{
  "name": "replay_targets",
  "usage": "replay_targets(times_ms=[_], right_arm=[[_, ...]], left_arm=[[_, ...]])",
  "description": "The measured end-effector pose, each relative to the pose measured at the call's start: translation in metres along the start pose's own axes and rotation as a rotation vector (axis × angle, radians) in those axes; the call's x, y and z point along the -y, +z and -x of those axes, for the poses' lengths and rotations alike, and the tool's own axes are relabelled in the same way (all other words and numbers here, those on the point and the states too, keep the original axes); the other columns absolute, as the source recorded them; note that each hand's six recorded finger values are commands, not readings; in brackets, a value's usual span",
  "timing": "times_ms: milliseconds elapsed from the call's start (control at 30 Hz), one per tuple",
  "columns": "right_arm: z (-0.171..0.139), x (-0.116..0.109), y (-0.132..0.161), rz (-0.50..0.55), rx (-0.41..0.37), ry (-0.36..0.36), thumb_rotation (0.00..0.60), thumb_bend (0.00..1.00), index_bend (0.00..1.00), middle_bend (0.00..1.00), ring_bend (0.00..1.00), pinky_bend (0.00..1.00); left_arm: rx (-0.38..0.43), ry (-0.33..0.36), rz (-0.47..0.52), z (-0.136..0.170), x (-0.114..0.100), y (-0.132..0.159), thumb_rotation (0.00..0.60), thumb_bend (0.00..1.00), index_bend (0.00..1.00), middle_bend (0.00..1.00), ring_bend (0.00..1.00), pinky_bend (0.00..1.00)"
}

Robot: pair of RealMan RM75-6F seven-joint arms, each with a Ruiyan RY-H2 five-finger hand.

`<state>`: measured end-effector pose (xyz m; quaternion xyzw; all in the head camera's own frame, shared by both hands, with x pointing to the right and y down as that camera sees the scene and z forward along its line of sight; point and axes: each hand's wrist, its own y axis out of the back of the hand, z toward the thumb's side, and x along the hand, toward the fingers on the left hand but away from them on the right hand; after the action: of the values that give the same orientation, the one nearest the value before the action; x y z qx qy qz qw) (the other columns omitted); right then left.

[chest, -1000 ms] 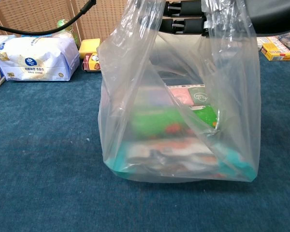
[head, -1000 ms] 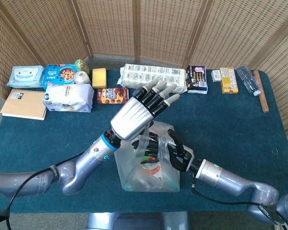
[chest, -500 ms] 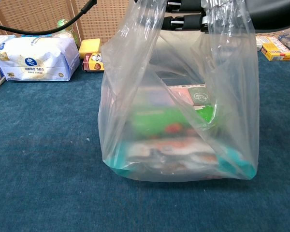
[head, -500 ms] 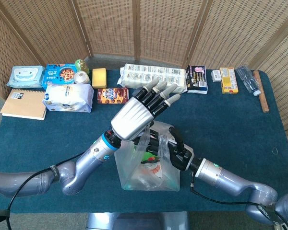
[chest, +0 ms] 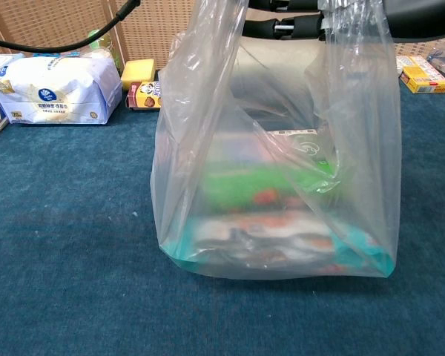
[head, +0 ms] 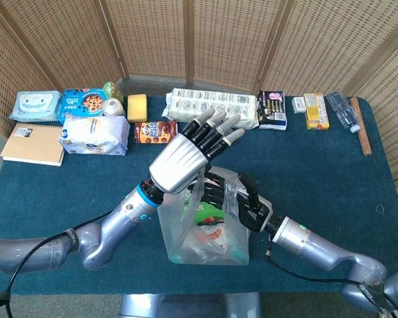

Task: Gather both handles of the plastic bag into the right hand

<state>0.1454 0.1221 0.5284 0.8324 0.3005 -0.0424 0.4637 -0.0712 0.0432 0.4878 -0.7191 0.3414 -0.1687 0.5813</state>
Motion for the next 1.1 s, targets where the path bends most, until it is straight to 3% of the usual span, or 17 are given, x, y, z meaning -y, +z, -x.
replay_targets(times_ms=[600, 1100], right_arm=[[0.007, 0.012, -0.008, 0.051, 0.029, 0.028, 0.111, 0.14, 0.09, 0.21, 0.16, 0.16], [0.003, 0.015, -0.009, 0.048, 0.043, 0.028, 0.114, 0.14, 0.13, 0.32, 0.28, 0.24]], left_arm=[[0.006, 0.009, -0.003, -0.004, 0.003, 0.003, 0.6, 0.0, 0.0, 0.02, 0.0, 0.08], [0.003, -0.002, 0.008, -0.009, 0.006, 0.005, 0.6, 0.0, 0.0, 0.02, 0.0, 0.08]])
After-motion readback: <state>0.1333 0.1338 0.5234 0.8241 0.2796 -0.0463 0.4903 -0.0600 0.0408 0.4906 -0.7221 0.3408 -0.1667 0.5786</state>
